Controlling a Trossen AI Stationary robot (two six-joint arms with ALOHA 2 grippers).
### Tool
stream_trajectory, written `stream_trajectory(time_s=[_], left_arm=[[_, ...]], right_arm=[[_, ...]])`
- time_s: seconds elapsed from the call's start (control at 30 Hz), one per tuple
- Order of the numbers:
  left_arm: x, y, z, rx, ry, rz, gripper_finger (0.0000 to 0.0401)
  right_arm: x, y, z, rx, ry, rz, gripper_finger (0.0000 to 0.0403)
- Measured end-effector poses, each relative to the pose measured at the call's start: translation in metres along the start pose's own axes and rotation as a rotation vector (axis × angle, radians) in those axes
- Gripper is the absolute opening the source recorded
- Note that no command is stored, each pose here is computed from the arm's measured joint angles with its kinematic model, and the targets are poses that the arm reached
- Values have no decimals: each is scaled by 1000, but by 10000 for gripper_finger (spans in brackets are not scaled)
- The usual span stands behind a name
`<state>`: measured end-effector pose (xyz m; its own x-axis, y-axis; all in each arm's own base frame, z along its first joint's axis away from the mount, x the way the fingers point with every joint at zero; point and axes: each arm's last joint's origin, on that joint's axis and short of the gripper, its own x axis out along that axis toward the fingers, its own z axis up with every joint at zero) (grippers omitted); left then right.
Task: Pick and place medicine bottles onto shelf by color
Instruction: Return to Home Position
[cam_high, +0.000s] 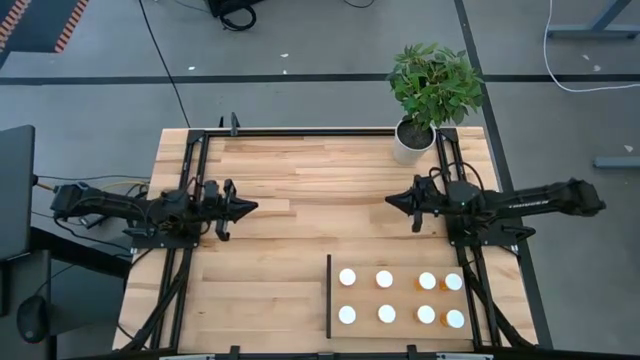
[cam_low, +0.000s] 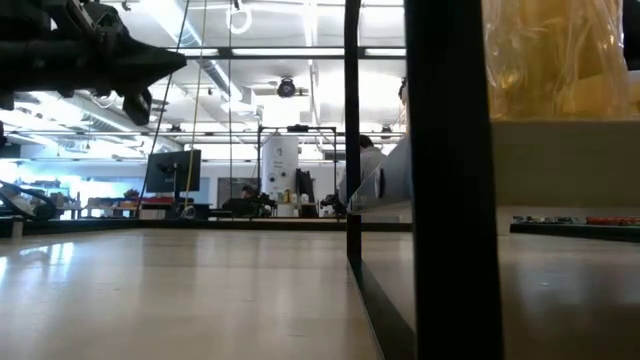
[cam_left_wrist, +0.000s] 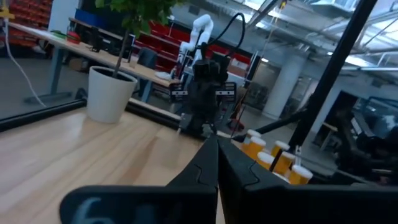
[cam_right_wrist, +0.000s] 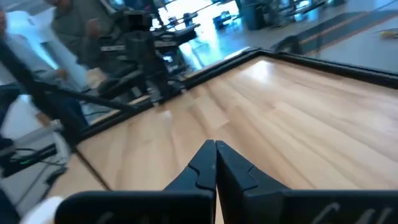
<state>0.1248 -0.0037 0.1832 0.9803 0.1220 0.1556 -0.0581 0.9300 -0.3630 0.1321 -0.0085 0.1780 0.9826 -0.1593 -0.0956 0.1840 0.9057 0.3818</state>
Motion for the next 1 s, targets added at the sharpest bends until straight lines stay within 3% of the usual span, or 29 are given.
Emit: stream_trajectory(time_s=[0.2,0.77,1.0], left_arm=[[-3,1,-1,13,18,4,1],[-28,3,8,23,17,-13,1],[-28,5,4,32,29,31,27]], right_arm=[[-4,-10,-19,11,0,-34,5],[-6,-10,-17,7,-28,-56,5],[-5,-10,-18,29,-23,-56,5]])
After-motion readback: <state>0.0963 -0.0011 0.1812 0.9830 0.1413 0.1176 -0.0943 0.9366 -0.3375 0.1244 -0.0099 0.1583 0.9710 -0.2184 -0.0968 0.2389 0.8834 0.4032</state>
